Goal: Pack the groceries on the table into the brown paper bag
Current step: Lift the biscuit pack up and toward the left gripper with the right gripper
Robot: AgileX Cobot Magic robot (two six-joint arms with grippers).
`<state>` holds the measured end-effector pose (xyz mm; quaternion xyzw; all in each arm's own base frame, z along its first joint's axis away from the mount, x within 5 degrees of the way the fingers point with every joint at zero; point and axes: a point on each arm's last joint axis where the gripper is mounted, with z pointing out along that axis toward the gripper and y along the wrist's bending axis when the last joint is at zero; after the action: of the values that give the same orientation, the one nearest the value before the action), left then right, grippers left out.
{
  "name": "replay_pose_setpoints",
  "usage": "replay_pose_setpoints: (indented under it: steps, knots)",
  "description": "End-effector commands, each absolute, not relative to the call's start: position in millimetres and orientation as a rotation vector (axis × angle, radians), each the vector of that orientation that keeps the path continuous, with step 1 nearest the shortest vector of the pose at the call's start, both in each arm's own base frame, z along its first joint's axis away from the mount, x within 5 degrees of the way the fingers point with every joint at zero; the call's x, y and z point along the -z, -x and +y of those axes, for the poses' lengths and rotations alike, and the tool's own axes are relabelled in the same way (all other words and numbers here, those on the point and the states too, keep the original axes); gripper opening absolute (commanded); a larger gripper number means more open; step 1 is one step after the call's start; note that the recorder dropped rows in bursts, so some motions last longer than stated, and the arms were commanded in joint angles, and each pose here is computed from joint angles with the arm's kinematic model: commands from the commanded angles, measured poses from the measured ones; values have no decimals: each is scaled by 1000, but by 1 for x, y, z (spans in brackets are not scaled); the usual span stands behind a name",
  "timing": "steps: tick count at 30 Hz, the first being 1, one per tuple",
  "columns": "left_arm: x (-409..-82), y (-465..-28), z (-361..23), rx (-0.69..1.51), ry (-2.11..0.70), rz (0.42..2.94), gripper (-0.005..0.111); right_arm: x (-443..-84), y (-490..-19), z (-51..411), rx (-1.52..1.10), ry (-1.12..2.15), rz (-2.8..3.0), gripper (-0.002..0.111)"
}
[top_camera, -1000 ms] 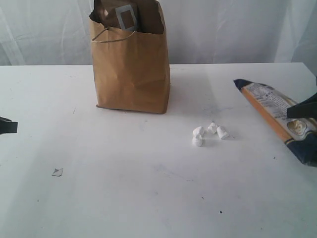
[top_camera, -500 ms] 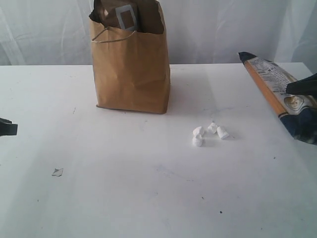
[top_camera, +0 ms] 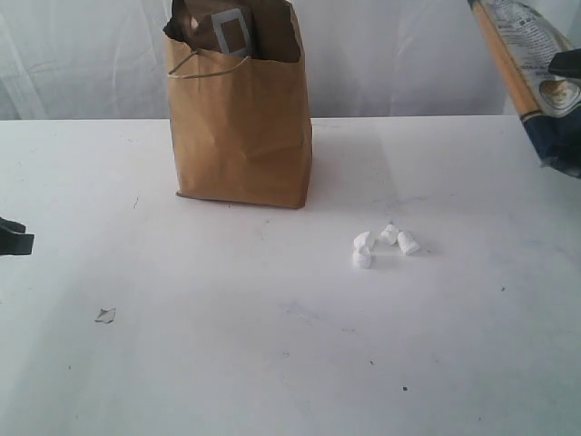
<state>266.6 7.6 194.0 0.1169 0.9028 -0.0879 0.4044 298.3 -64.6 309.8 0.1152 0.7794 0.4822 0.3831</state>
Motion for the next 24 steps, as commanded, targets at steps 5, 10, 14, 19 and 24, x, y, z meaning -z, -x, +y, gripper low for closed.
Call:
replay_pose_setpoints:
  steps: [5,10,14,19,24]
  knots:
    - [-195,-264,7,221,-293,2279,0,-367,-295,-22,-1403,-132,1757,0]
    - [-195,-264,7,222,-291,2279,0,-394,-302,-3,-1436,-7,1654,0]
    - [-195,-264,6,234,-297,2277,0,-407,-307,1,-1430,49,1631,0]
    - [-197,-264,2,296,-279,2262,0,-424,-313,4,-1414,111,1597,0]
    - [-197,-264,0,320,-289,2257,0,-438,-318,40,-1481,249,1577,0]
